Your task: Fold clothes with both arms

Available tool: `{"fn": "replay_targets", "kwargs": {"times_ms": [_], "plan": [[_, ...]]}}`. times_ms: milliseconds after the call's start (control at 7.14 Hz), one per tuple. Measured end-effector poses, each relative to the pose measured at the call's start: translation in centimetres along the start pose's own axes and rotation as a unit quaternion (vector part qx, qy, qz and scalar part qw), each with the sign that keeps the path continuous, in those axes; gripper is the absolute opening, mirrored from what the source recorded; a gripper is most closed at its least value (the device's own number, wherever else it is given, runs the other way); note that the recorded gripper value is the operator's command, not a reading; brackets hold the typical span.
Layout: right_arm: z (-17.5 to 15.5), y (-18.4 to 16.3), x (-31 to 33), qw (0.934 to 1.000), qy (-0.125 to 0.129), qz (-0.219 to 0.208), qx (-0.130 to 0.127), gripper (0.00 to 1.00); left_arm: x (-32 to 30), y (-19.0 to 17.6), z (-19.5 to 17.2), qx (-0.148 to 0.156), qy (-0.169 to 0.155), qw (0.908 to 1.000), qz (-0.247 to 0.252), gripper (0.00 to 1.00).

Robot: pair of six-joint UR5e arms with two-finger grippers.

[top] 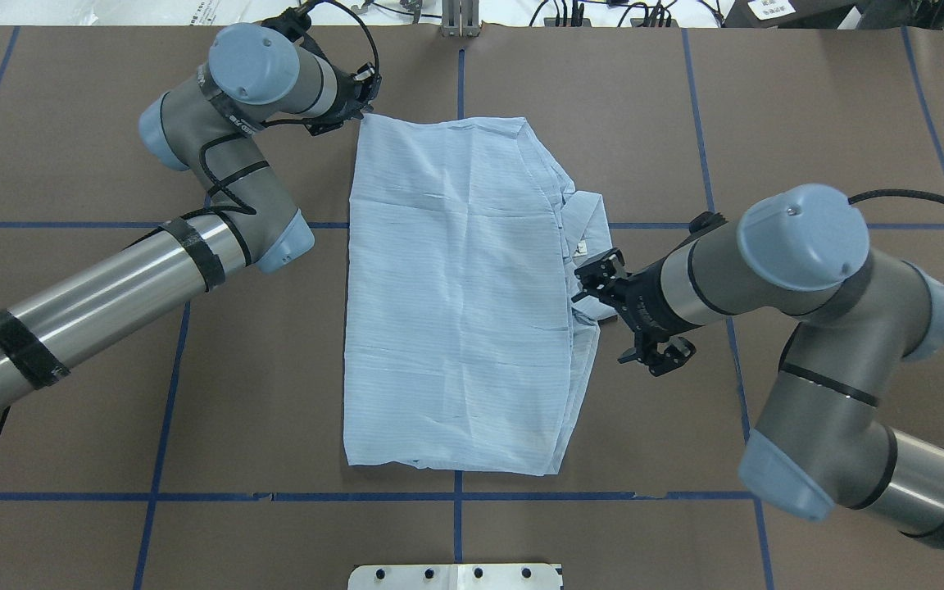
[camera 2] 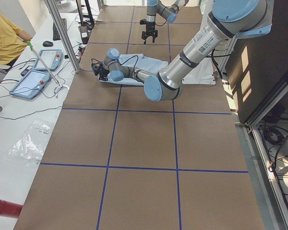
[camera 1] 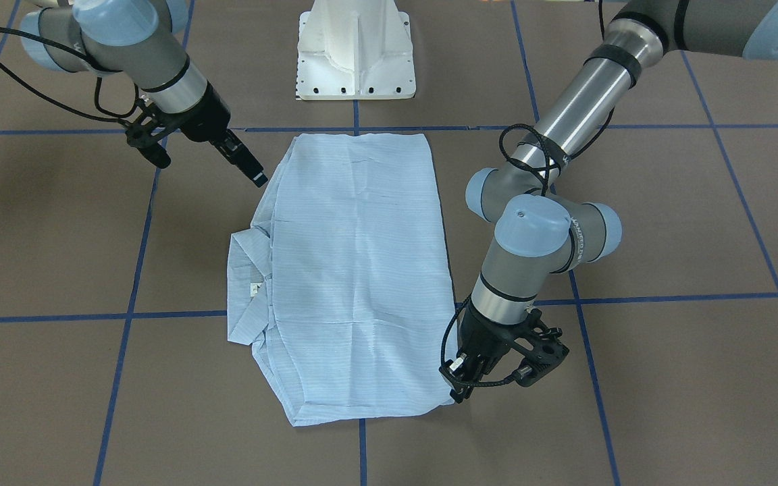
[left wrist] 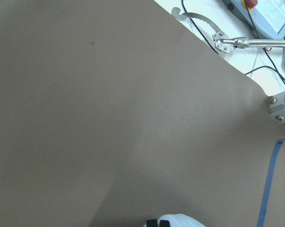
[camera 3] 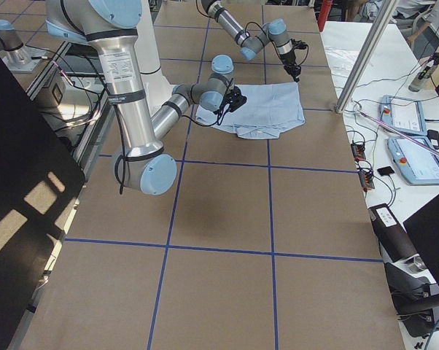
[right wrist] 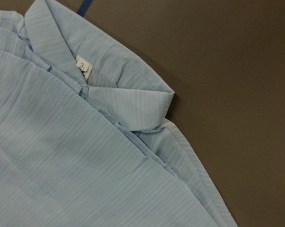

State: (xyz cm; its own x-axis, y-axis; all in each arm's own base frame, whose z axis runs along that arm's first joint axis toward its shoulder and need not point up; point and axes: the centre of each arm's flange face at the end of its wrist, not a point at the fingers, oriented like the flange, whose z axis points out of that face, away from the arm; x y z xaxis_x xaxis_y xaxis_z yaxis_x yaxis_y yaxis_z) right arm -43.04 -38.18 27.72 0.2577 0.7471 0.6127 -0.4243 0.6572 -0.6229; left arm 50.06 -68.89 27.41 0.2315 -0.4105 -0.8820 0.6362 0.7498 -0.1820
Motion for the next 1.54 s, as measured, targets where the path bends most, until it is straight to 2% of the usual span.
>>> {"fn": "replay_targets", "kwargs": {"times_ms": [280,420,700,980,1260,1400,1540], "plan": [[3.7,5.1,0.8,0.9992,-0.011,-0.028,0.028,1.0,-1.0,0.6,-3.5,-0.024,0.027,0.9993,0.002,0.69],[5.5,7.8,2.2,0.9984,-0.01,-0.038,0.041,1.0,-2.7,0.9,-4.9,-0.038,0.033,0.9987,0.003,0.69],[8.6,11.9,5.5,0.9969,0.004,-0.036,0.07,0.98,-4.0,1.0,-5.7,-0.046,0.036,0.9983,0.004,0.69],[10.5,13.2,6.9,0.9959,0.012,-0.022,0.087,0.89,-4.2,1.0,-5.8,-0.047,0.037,0.9982,0.005,0.69],[11.4,13.1,7.0,0.9952,0.017,-0.015,0.095,0.86,-4.3,1.0,-5.8,-0.047,0.038,0.9982,0.004,0.69],[11.6,13.0,7.0,0.995,0.017,-0.014,0.097,0.66,-4.3,1.0,-5.8,-0.047,0.038,0.9982,0.004,0.69],[11.5,12.9,6.9,0.995,0.017,-0.013,0.098,0.6,-4.3,1.0,-5.8,-0.047,0.038,0.9982,0.004,0.69]]}}
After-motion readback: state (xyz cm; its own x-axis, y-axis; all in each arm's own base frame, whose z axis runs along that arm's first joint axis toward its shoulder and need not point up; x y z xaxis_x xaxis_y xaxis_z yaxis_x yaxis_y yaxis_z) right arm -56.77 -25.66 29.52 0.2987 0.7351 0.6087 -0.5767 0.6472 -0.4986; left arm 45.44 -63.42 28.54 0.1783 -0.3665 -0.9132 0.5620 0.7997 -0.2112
